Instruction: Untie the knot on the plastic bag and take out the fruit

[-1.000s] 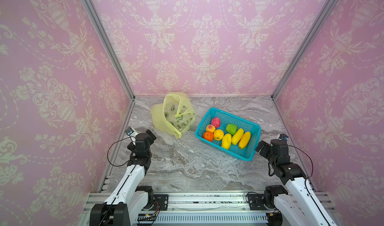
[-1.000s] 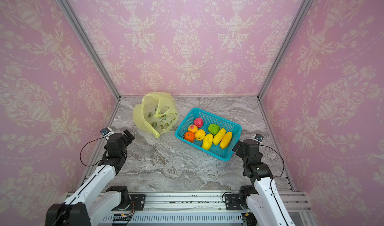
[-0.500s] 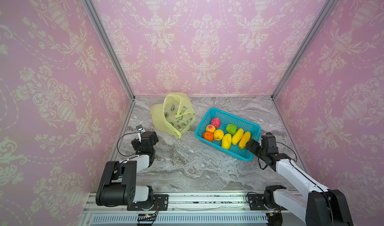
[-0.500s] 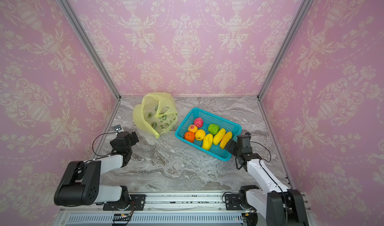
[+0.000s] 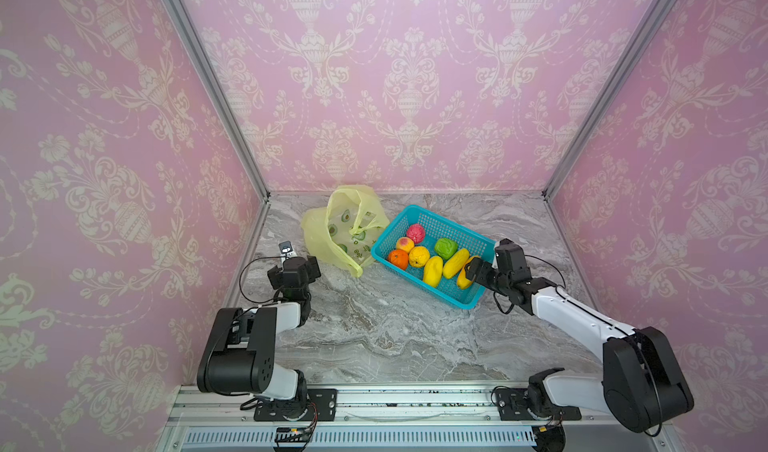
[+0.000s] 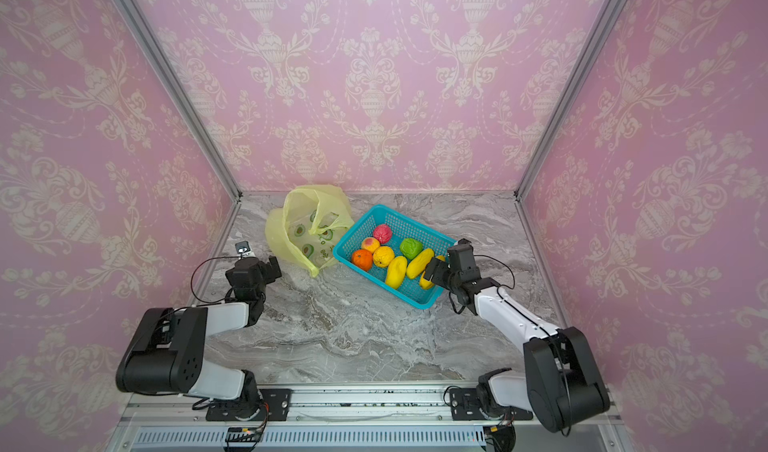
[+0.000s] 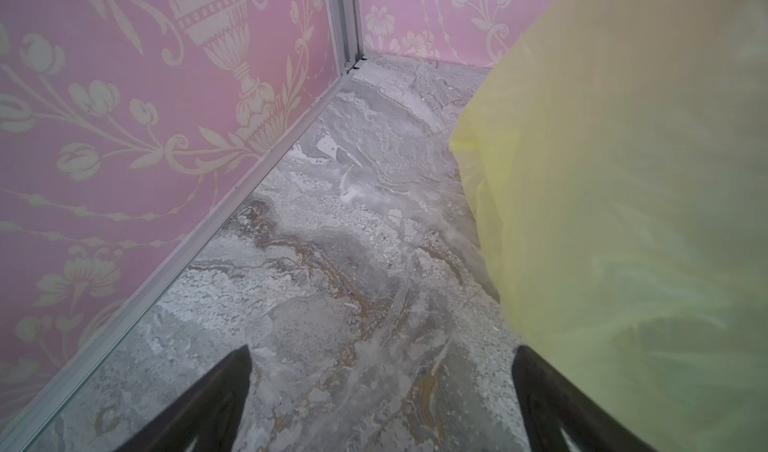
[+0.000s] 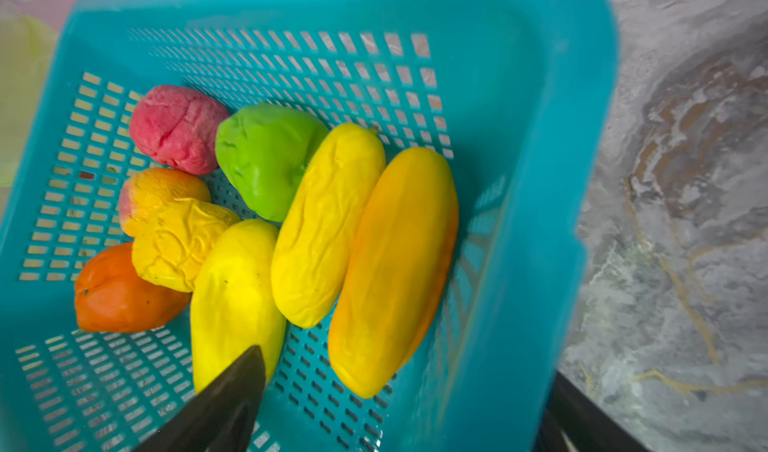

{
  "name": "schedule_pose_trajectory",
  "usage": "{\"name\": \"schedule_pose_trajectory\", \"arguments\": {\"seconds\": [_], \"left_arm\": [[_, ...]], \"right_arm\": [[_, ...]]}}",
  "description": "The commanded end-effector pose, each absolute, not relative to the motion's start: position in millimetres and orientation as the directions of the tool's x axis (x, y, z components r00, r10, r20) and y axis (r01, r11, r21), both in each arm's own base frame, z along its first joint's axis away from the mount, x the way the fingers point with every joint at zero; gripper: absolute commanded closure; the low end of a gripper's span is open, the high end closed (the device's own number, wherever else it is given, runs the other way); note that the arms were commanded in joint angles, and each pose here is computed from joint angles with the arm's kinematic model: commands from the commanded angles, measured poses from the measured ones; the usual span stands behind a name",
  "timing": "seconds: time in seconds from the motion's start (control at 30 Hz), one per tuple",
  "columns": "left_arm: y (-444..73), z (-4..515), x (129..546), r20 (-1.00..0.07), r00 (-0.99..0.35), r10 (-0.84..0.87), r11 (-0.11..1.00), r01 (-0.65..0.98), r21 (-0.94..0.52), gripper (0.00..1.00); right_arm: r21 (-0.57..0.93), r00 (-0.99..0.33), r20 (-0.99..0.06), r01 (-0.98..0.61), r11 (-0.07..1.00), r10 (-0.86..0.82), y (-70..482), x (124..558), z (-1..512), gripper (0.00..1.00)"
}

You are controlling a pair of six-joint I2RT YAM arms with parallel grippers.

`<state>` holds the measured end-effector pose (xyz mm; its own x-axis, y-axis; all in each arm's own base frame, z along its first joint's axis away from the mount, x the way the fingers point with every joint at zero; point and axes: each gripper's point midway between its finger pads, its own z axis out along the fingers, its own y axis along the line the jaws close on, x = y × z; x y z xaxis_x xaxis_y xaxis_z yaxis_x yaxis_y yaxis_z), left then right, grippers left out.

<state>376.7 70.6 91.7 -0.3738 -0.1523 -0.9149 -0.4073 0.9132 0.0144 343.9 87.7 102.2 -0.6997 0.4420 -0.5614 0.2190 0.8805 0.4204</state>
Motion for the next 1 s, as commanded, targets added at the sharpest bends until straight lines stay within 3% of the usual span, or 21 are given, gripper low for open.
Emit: {"name": "schedule_pose_trajectory", "arguments": {"seconds": [0.0,0.07,0.17,0.33,0.47,0.57,0.63,0.7,0.97], "left_arm": [[70,93,381,-0.909,-0.393,-0.137,0.922,-0.385,0.028,0.01],[71,94,380,-0.911,-0.387,-0.140,0.919,-0.394,0.027,0.01],[73,95,380,-0.918,-0.372,-0.136,0.916,-0.400,0.026,0.01],[75,100,375,-0.932,-0.337,-0.135,0.910,-0.415,0.018,0.01],[82,103,370,-0.945,-0.298,-0.131,0.893,-0.449,0.018,0.01],[76,98,371,-0.956,-0.270,-0.115,0.910,-0.414,0.007,0.01],[71,99,373,-0.966,-0.239,-0.098,0.925,-0.380,0.001,0.01],[69,97,373,-0.960,-0.259,-0.109,0.927,-0.375,-0.004,0.01],[53,80,385,-0.940,-0.328,-0.089,0.960,-0.278,0.006,0.01]], "right_arm": [[0.369,-0.662,-0.631,0.203,0.907,0.405,75,339,142,0.00],[0.356,-0.620,-0.670,0.213,0.910,0.408,58,334,168,0.00],[0.362,-0.510,-0.700,0.351,0.864,0.500,10,320,194,0.00],[0.294,-0.296,-0.790,0.585,0.756,0.537,-67,294,187,0.00],[0.183,-0.233,-0.895,0.585,0.790,0.379,-88,285,158,0.00],[0.243,-0.140,-0.918,0.540,0.806,0.371,-86,285,141,0.00],[0.205,-0.129,-0.939,0.532,0.822,0.318,-88,283,132,0.00],[0.201,-0.105,-0.941,0.593,0.780,0.322,-99,280,122,0.00],[0.190,-0.117,-0.946,0.558,0.808,0.303,-100,322,118,0.00]]}}
